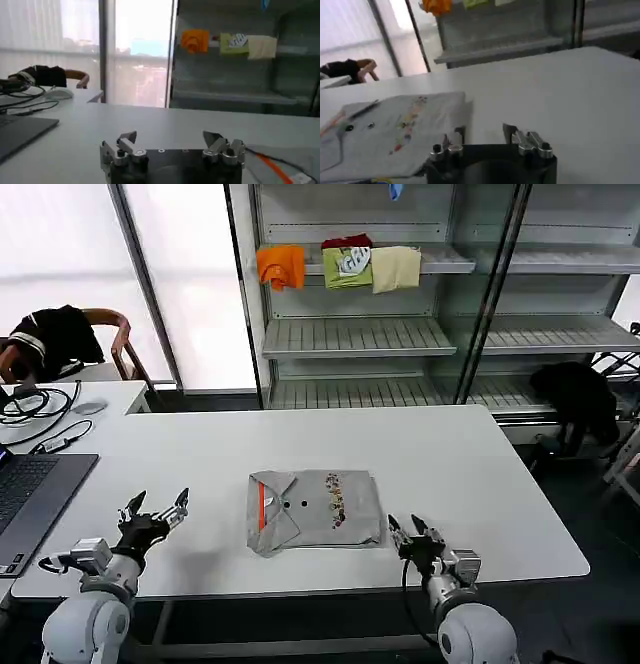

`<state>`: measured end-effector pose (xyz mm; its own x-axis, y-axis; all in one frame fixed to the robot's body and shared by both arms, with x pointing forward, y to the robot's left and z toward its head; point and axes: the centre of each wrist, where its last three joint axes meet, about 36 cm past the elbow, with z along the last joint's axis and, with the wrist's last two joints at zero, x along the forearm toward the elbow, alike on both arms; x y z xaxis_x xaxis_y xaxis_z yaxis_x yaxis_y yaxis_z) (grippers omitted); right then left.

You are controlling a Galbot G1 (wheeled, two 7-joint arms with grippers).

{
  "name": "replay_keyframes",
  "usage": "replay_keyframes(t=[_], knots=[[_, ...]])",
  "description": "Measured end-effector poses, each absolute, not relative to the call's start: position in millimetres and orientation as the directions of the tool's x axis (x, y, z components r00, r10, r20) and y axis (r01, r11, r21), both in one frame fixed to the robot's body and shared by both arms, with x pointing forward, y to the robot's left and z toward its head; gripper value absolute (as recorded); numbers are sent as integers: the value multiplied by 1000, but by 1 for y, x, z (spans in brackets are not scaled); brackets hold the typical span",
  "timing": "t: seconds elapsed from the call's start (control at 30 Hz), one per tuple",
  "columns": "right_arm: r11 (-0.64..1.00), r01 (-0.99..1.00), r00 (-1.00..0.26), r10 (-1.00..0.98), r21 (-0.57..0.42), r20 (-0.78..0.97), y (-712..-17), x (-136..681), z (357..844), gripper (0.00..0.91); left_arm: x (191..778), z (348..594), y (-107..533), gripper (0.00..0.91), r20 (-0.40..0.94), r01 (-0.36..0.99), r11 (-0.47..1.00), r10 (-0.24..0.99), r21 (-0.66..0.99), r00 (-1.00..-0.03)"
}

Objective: Fold and organize the clothes.

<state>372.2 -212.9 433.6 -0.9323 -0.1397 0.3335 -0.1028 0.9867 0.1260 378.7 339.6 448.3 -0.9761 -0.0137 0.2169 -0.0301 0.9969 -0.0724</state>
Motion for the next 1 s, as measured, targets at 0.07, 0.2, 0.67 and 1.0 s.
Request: replay_keyframes(t=[0.07, 0.2, 0.67, 1.0], knots=[[995, -76, -939, -95, 70, 331, -216, 375, 432, 907, 376, 445, 337, 907, 219, -27, 997, -9, -79, -976], [999, -30, -946, -18, -33, 324, -226, 379, 431, 907, 372, 438, 332, 907, 221, -22, 995, -1, -93, -975], [979, -22, -954, 40, -201, 299, -257, 383, 448, 907, 359, 432, 317, 907, 190, 27, 992, 50, -120, -981], [977, -46, -964, 11, -210, 265, -261, 391, 450, 907, 358, 424, 312, 907, 197, 40, 992, 62, -116, -978]])
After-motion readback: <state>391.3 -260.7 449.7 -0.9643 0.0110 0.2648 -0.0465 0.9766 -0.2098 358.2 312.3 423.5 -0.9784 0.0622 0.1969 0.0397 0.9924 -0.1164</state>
